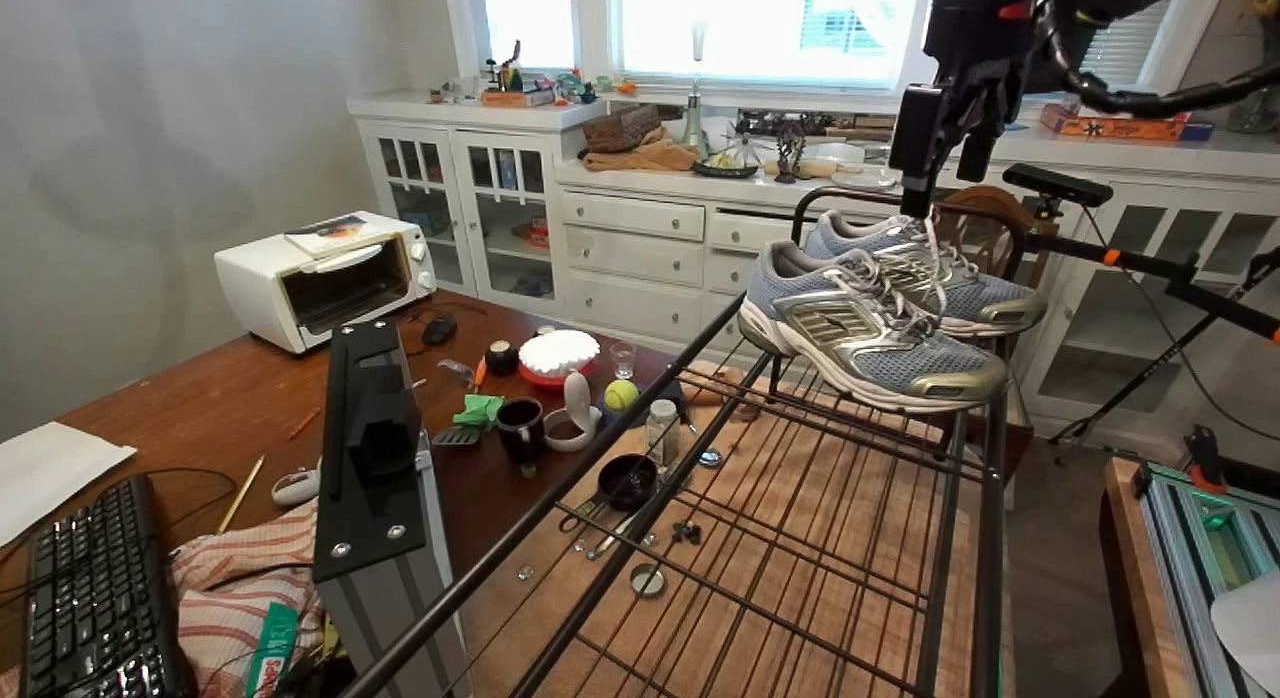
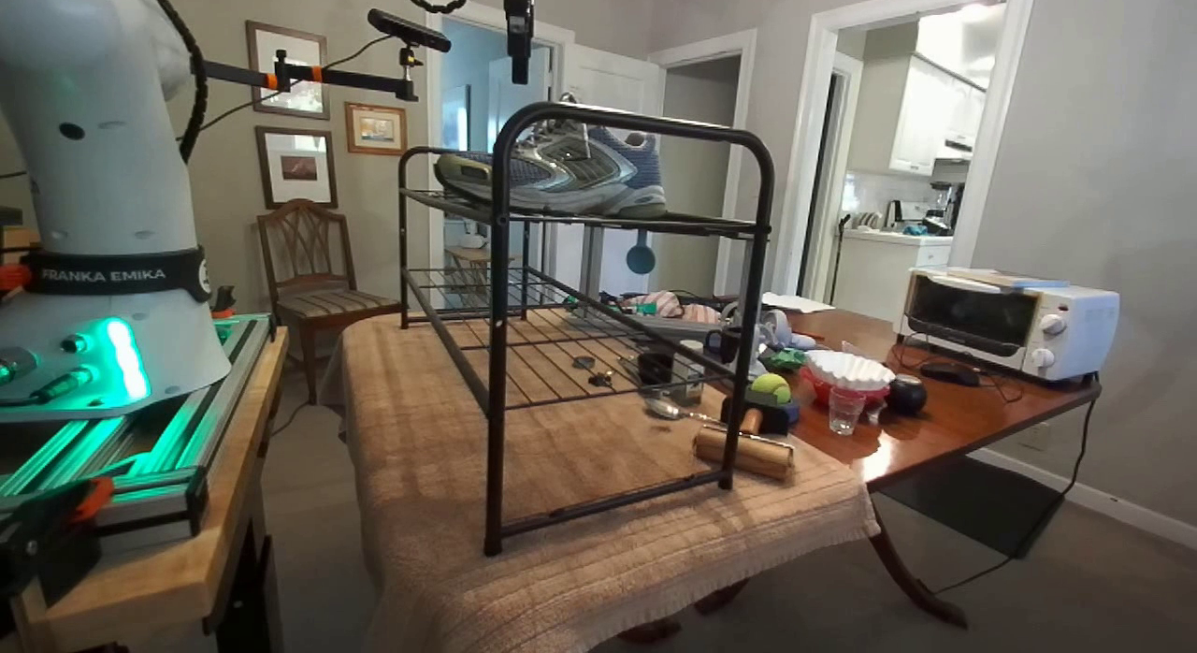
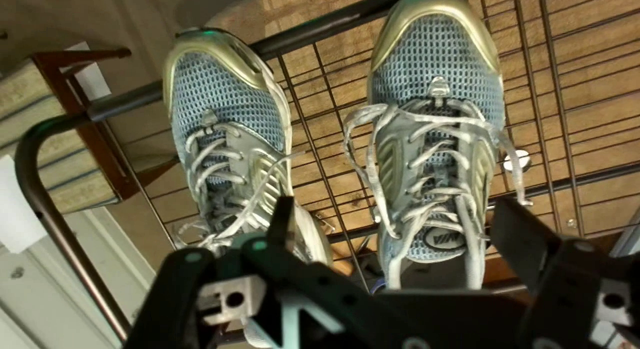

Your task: Turn the shoe on the left 90 degrees to the right

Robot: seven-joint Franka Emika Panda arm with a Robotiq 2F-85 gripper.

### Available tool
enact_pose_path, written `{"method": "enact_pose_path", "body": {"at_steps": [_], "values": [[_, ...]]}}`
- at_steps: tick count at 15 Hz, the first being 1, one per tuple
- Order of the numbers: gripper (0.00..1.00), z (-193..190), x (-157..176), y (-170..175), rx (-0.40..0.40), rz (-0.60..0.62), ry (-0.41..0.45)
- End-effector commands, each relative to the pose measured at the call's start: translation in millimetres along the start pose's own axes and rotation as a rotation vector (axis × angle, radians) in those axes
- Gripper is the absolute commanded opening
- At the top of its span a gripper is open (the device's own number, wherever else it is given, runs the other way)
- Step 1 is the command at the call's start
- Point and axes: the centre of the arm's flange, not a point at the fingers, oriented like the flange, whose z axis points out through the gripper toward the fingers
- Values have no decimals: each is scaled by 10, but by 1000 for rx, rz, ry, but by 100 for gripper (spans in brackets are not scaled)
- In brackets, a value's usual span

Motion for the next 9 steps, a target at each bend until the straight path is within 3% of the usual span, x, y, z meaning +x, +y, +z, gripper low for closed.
{"method": "enact_pose_path", "body": {"at_steps": [1, 4, 9], "values": [[100, 17, -186, 125, -42, 112, 30], [100, -3, -202, 196, -34, 128, 73], [100, -51, -199, 269, 40, -27, 138]]}}
